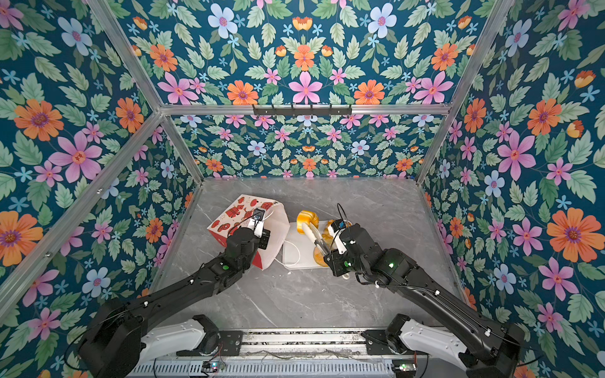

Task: Take the fake bread out of the paper bag
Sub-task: 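Pull the yellow ring bread out of the bag with the right gripper's tongs, then lower the ring bread onto the white tray and open the tongs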

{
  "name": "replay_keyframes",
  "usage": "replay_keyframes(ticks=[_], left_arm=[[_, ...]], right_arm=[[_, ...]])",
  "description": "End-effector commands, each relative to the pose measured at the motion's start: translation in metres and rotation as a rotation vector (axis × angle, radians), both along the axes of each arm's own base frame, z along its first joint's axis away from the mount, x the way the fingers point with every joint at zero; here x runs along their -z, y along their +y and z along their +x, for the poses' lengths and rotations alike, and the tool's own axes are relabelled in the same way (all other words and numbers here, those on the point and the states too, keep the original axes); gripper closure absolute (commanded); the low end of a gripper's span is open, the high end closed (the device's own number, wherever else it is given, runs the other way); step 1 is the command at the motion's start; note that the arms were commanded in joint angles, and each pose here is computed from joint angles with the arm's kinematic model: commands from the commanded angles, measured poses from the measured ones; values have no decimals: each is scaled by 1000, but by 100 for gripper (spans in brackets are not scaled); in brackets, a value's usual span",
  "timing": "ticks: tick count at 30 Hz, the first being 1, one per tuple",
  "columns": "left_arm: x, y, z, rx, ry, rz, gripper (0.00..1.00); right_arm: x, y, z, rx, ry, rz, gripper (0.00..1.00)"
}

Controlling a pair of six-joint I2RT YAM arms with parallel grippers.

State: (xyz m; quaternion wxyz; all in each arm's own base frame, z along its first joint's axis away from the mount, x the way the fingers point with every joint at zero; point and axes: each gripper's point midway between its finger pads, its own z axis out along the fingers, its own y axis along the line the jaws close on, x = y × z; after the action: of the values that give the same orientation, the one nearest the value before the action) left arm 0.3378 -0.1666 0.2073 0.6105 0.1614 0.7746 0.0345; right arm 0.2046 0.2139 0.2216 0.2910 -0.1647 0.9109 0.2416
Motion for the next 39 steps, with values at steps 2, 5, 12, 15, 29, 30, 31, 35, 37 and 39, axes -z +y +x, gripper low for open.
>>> replay_keyframes(ticks=[2, 5, 12, 15, 29, 30, 31, 35, 37, 39], left_arm=[[-11, 9, -1, -39, -46, -33, 100], [-13, 14, -6, -50, -53, -37, 100], [-7, 24, -12, -73, -52, -23, 100], [-7, 26, -14, -74, -57, -32, 100], [4, 22, -15, -51, -50, -40, 100], [3, 22, -15, -50, -50, -40, 100], [3, 22, -15, -48, -52, -38, 100], [2, 22, -14, -50, -56, -37, 100], [2, 21, -13, -47, -56, -36, 100], [2, 21, -13, -47, -56, -36, 100]], right_arm=[[14, -12, 6, -2, 65, -77, 76], [24, -7, 11, -43, 102, -148, 76], [35, 2, 35, -78, 121, -260, 75], [42, 6, 42, -94, 147, -303, 76], [78, 11, 71, -110, 219, -484, 76], [78, 12, 73, -110, 220, -486, 76], [79, 12, 73, -113, 222, -490, 75], [92, 11, 79, -111, 246, -542, 75], [94, 12, 80, -108, 251, -543, 73], [93, 16, 79, -108, 253, -517, 67]])
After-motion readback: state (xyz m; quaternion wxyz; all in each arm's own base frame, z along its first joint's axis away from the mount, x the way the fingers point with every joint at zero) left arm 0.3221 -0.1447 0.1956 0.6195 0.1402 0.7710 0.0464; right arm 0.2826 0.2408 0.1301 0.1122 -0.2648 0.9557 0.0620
